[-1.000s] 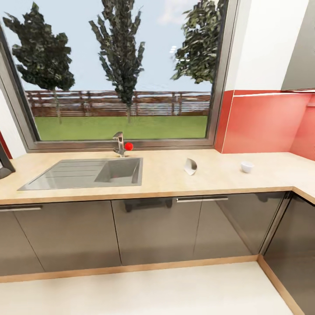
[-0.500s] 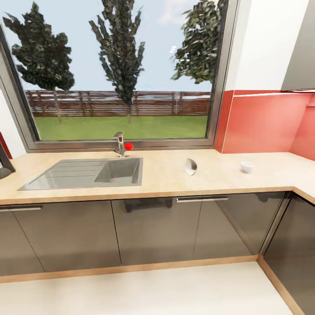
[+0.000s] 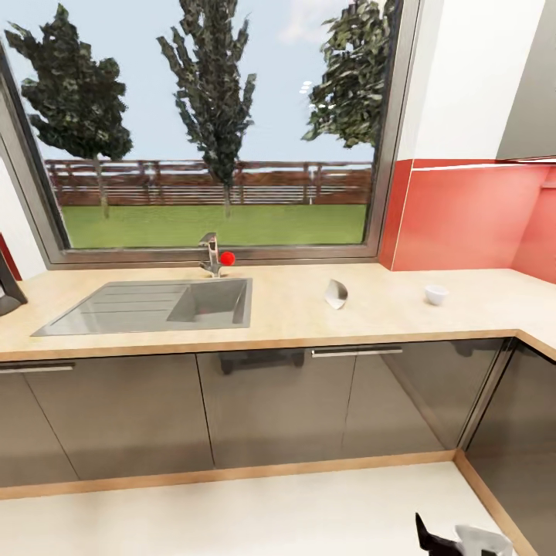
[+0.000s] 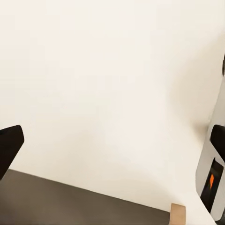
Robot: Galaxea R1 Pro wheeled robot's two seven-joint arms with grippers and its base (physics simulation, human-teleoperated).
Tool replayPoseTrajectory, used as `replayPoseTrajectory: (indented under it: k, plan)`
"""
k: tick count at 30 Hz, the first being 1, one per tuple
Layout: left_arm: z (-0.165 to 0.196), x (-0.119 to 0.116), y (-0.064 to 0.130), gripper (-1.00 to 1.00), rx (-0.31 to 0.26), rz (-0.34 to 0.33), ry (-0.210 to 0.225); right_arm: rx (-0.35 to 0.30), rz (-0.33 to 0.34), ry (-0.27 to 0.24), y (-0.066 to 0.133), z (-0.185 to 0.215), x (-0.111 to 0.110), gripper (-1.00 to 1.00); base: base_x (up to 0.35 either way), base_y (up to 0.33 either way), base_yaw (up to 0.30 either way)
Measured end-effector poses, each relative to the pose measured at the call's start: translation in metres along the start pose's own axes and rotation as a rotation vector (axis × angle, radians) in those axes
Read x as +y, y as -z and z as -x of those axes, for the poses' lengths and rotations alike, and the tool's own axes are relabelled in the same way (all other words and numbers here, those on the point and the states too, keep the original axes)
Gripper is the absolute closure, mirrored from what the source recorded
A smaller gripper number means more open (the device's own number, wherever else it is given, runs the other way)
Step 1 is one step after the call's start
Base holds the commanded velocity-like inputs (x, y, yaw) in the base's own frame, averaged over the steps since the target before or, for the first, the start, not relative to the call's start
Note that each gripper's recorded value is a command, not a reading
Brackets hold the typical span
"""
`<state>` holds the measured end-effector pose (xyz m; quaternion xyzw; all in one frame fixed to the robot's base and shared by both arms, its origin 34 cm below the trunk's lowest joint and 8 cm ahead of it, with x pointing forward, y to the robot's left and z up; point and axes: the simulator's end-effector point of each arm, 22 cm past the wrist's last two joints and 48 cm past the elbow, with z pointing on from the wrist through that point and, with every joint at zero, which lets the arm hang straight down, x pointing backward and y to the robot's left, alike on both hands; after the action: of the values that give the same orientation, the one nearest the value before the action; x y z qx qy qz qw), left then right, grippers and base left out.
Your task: Set up a coffee station on the kitchen countertop: keep the coffee maker on the countertop, move the bottle of coffee from the kitchen shelf to the counter next to the coffee maker, place a paper coffee filter on top of the coffee maker, put the saucer next to the coffee maker with the coffee cup on the saucer, and place the electric kettle next to the coffee maker.
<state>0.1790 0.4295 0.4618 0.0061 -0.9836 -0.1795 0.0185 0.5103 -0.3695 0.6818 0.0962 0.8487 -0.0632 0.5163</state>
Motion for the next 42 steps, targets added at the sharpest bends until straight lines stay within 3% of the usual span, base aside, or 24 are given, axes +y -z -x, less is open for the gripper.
replayPoseTrajectory:
  k: [3,5,8,10,17,22,27,42]
  plan:
    - [0.001,-0.006,0.001,-1.00,-0.003,-0.007,0.000,-0.126,0.013,-0.038,-0.038,0.082,0.021,-1.00,0.000,0.000,0.000]
    - [0.001,-0.007,0.001,-1.00,-0.004,-0.009,-0.001,-0.154,0.003,-0.067,-0.060,0.118,0.031,-1.00,0.000,0.000,0.000]
    - [0.001,-0.007,0.001,-1.00,-0.005,-0.012,-0.001,-0.153,-0.044,-0.119,-0.099,0.173,0.040,-1.00,0.000,0.000,0.000]
    - [0.001,-0.008,0.001,-1.00,-0.005,-0.014,-0.001,-0.154,-0.054,-0.133,-0.113,0.200,0.048,-1.00,0.000,0.000,0.000]
    - [0.002,-0.008,0.001,-1.00,-0.008,-0.011,-0.002,-0.194,-0.014,-0.116,-0.152,0.306,0.110,-1.00,0.000,0.000,0.000]
    - [0.001,-0.007,0.001,-1.00,-0.002,-0.010,-0.001,-0.199,-0.080,-0.125,-0.161,0.344,0.113,-1.00,0.003,0.000,0.000]
    - [0.000,-0.007,0.001,-1.00,0.003,-0.009,-0.001,-0.228,-0.090,-0.139,-0.158,0.369,0.118,-1.00,0.139,0.000,0.000]
    - [-0.007,-0.009,0.001,-1.00,0.016,-0.011,0.001,-0.241,-0.083,-0.144,-0.156,0.376,0.123,-1.00,0.320,0.000,0.000]
